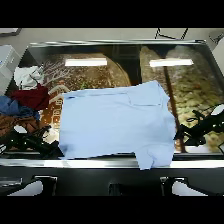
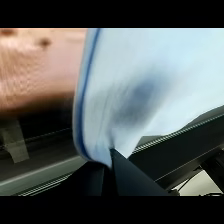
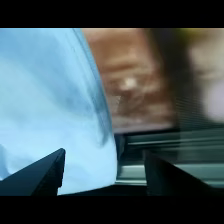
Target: Fold the clothes and pants, and hang the long-sleeved shirts on hangers.
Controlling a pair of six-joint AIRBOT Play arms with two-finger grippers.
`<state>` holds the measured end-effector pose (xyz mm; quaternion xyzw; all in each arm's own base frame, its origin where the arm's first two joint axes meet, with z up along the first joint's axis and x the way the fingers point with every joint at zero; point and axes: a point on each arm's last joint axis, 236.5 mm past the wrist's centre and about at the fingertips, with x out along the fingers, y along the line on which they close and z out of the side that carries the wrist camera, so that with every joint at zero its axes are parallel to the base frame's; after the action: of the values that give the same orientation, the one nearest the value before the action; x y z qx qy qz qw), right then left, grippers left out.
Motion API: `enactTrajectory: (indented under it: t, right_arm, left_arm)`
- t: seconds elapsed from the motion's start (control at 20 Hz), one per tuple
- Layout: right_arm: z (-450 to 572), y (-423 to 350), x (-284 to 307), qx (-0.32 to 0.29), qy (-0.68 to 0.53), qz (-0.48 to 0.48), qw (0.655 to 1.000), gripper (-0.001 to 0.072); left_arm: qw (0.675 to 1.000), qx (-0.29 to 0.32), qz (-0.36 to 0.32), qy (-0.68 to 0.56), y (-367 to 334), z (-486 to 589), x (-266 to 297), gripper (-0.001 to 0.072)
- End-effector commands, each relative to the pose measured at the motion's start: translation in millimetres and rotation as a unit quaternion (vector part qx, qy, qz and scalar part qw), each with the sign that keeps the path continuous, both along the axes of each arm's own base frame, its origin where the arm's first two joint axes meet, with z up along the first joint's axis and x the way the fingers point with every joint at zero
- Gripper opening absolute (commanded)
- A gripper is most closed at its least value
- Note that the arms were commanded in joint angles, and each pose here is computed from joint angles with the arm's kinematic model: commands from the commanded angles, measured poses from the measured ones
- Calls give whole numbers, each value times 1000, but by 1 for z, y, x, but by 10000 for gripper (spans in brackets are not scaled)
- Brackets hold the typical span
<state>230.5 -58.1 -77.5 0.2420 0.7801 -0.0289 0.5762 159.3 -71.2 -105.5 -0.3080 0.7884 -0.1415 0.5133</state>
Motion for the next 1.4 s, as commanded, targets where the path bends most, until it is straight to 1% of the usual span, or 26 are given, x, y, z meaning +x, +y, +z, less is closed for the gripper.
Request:
enactTrajectory:
  t: [0.0,0.2,0.25,0.3,0.4,0.5,0.55,0.6,0.65,0.7,0.75,0.8,0.85,0.9,0.95,1.0,1.05,1.15,1.2,1.35]
  right_arm:
    - [-26,16,-3,32,-7,5,999,557]
    - [-40,26,1,58,4,-11,998,524]
    - [-40,31,4,69,2,-20,997,440]
    - [-40,36,8,81,-1,-28,996,409]
    - [-31,48,13,106,-14,-21,994,51]
    - [-3,57,34,121,-62,12,991,51]
    - [19,53,54,112,-102,23,988,50]
    - [53,45,84,96,-164,27,981,50]
    - [99,32,118,64,-242,35,968,50]
    - [154,19,150,25,-326,42,944,50]
    - [221,6,178,-24,-417,47,907,50]
    - [303,-4,196,-77,-514,51,853,51]
    - [383,-9,198,-127,-598,51,790,51]
    - [463,-11,185,-179,-671,49,718,51]
    - [521,-7,162,-217,-716,49,662,51]
    - [566,2,133,-243,-750,49,614,51]
    - [591,11,107,-252,-770,40,584,51]
    - [617,32,56,-264,-789,39,553,51]
    - [628,40,35,-268,-800,34,537,51]
    - [669,49,-20,-310,-832,17,461,51]
  left_arm:
    - [1000,1,-2,-8,0,2,2,29]
    - [1000,4,0,-22,0,7,5,29]
    - [1000,3,1,-24,-1,7,6,29]
    - [1000,0,4,-25,-2,8,7,28]
    - [999,-9,14,-35,-5,13,16,28]
    - [995,-5,24,-94,-1,32,51,27]
    - [987,8,31,-156,6,56,84,26]
    - [972,26,36,-229,16,89,119,26]
    - [946,54,37,-318,29,140,158,27]
    - [907,84,41,-411,41,206,191,27]
    - [857,114,44,-501,50,278,214,27]
    - [789,144,49,-595,56,363,226,28]
    - [718,170,57,-673,58,442,224,27]
    - [639,193,68,-742,58,519,210,28]
    - [578,204,73,-786,53,573,189,28]
    - [534,210,72,-816,46,611,166,28]
    - [501,213,69,-836,38,637,143,28]
    - [455,215,75,-861,26,666,105,28]
    - [435,216,82,-870,23,677,90,28]
    - [395,216,92,-888,16,698,59,28]
